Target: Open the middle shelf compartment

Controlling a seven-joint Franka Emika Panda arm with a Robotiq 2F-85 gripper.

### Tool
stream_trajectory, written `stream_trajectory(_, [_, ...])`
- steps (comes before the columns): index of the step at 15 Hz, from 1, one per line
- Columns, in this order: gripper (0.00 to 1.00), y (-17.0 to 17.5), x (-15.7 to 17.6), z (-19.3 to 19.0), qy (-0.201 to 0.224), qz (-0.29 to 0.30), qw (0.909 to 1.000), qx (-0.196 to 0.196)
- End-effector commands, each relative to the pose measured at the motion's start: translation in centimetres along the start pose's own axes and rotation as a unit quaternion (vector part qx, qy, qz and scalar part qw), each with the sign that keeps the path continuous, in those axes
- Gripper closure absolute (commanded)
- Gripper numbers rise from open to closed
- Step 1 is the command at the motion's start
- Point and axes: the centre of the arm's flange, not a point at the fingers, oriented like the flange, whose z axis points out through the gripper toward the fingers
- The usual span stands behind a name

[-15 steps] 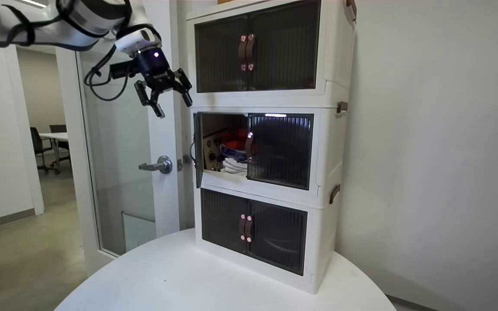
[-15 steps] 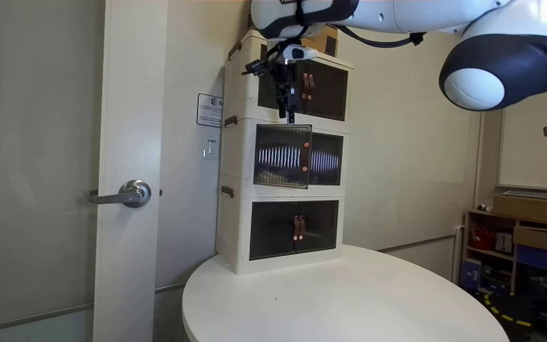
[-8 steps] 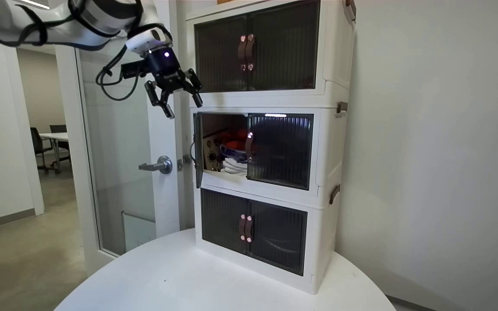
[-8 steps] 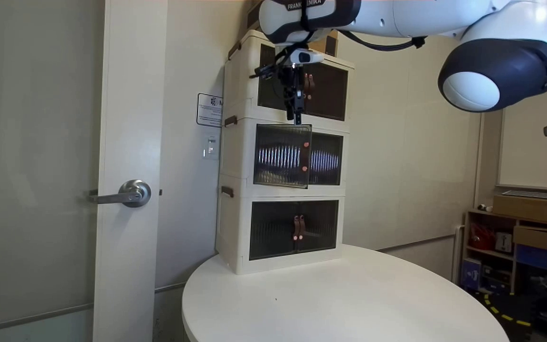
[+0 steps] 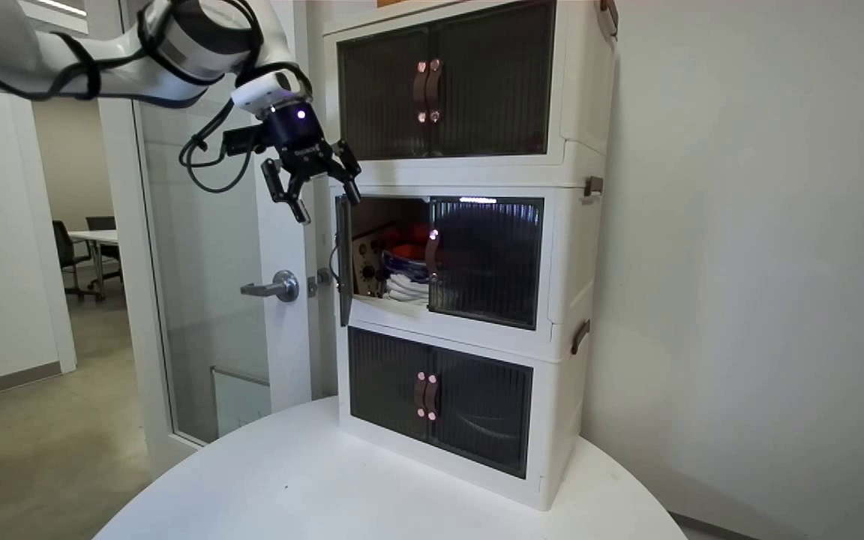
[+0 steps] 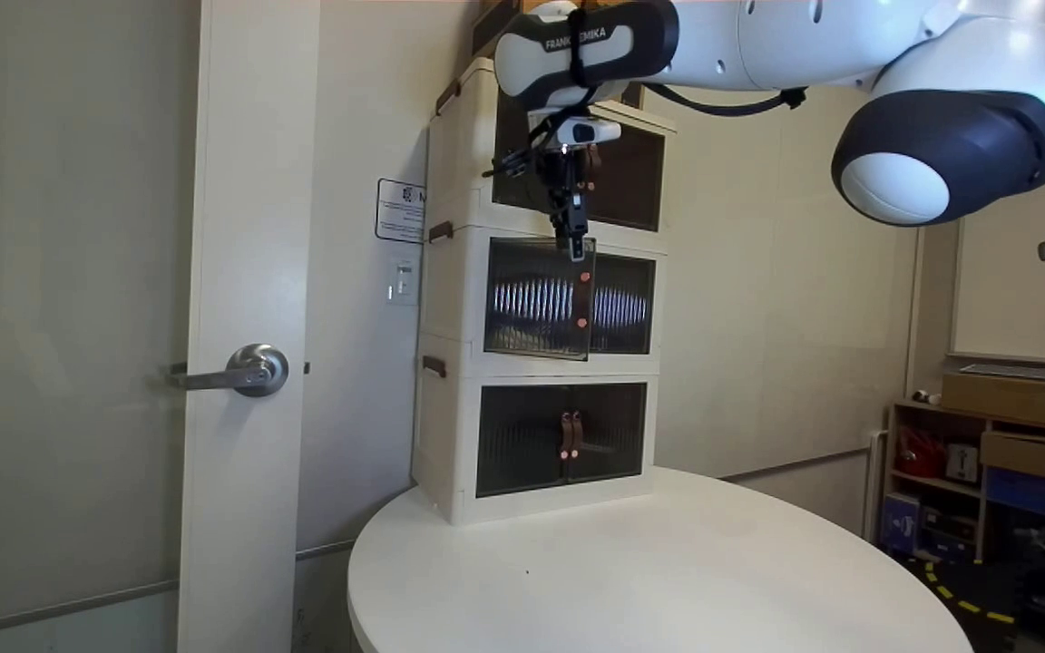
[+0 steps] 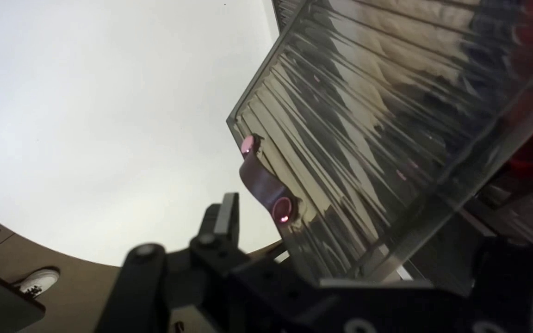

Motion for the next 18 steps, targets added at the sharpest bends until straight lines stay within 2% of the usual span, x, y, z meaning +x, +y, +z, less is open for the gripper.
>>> stream_trajectory(1, [0.00,1.4,-2.4,-0.6,0.008,-0.039,0.9991,0.013])
stream_trajectory(7, [0.00,3.6,-5.3,-1.8,0.006,-0.083,0.9960,0.032])
stream_trajectory(12, [0.00,3.9,-5.5,-2.2,0.008,-0.089,0.9951,0.041])
stream_trajectory(18, [0.00,3.1,-4.2,-2.6,-0.009,-0.076,0.9960,0.046])
